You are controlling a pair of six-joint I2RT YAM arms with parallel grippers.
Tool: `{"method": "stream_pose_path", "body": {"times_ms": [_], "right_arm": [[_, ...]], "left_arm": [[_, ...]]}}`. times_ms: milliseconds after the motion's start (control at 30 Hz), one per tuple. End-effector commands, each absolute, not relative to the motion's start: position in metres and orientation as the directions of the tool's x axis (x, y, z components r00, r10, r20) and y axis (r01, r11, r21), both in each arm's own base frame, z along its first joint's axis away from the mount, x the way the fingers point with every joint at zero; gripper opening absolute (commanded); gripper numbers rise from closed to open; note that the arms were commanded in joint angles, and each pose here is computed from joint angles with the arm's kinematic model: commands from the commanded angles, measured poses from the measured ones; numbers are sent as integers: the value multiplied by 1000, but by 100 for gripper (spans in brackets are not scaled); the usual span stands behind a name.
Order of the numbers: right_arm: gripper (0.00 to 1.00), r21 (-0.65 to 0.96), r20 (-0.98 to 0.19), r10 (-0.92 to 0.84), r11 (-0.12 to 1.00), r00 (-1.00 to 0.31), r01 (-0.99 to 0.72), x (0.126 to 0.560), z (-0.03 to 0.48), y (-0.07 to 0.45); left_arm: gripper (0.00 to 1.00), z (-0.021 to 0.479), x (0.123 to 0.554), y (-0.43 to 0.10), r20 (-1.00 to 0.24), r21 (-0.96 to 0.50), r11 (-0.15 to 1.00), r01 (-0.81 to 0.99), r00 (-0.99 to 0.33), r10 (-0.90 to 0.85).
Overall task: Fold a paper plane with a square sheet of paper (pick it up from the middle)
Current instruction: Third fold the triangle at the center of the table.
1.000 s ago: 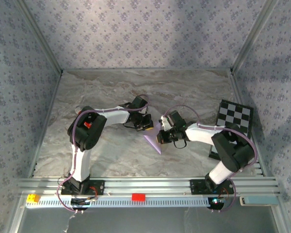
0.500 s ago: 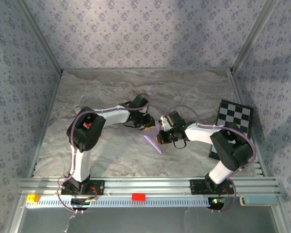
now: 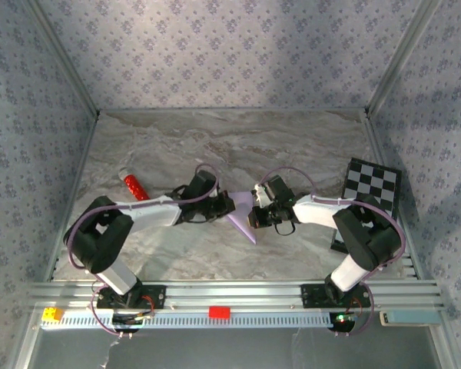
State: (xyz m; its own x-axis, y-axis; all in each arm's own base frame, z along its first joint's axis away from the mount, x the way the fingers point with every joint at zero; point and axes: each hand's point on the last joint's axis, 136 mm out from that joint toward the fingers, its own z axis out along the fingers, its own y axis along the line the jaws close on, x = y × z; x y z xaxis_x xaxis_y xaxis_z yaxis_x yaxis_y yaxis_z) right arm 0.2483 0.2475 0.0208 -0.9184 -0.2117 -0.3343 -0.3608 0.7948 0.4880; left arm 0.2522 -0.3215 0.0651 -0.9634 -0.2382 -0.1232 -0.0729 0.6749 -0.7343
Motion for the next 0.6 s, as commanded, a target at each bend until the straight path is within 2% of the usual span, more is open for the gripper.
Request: {"method": "stream_pose_path", "body": {"times_ms": [0, 167, 567], "right_arm": [[0, 462, -296, -197, 827, -935, -320, 243, 8, 236], [0, 460, -292, -194, 830, -936, -316, 242, 7, 235], [0, 456, -288, -195, 833, -937, -313, 241, 6, 233]], "left_arm": [[0, 82, 252, -345, -126, -816, 575, -61, -952, -280], [0, 65, 244, -341, -95, -827, 552, -108, -941, -326], [0, 44, 240, -341, -74, -800, 585, -133, -946, -316]]}}
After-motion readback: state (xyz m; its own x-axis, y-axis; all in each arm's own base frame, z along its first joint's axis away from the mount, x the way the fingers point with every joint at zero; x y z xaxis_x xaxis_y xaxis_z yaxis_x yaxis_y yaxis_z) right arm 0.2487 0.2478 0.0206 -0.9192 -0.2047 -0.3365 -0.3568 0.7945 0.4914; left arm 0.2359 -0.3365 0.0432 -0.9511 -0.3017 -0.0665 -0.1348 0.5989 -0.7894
